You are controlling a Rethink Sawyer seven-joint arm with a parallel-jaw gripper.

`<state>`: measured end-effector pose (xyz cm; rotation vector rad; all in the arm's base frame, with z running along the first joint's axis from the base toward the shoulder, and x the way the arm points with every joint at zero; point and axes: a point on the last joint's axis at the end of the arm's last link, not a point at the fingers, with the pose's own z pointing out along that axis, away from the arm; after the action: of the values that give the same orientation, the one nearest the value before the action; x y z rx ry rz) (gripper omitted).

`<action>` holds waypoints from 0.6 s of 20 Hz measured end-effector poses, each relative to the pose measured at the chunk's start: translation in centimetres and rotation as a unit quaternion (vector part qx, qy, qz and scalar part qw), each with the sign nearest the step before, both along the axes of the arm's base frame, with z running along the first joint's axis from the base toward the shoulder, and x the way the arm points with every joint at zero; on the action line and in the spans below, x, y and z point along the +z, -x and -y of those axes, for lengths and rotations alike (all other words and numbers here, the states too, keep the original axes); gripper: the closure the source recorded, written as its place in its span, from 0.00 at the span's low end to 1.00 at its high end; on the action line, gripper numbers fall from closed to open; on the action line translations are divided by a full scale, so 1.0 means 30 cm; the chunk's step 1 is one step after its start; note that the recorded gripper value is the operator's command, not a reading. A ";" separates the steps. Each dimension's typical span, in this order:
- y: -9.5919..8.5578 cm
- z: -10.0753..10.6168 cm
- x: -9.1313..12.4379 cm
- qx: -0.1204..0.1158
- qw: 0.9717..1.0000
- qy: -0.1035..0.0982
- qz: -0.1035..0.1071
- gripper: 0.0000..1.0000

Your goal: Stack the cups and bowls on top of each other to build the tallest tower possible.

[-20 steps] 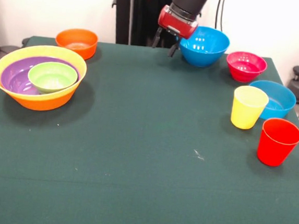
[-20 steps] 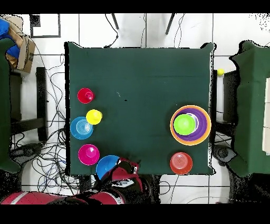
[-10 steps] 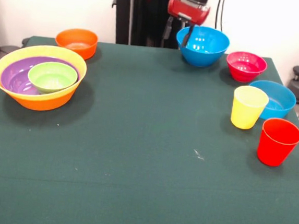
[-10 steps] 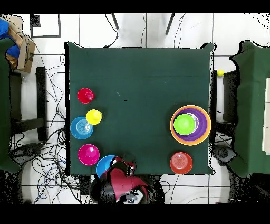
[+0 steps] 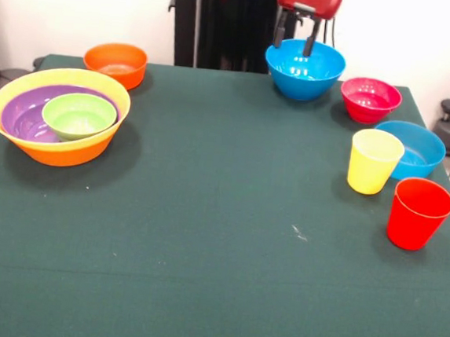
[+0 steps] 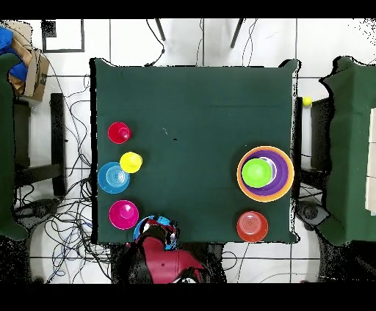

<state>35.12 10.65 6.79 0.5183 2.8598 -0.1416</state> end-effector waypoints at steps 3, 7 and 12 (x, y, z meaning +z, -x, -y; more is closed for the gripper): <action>0.005 -0.025 -0.001 0.007 1.000 0.000 0.000 0.00; 0.033 -0.087 -0.016 0.026 1.000 0.002 -0.006 0.00; 0.119 -0.163 -0.083 0.057 0.998 0.012 -0.027 0.00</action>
<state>31.55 15.54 4.30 0.3518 2.9281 -0.1722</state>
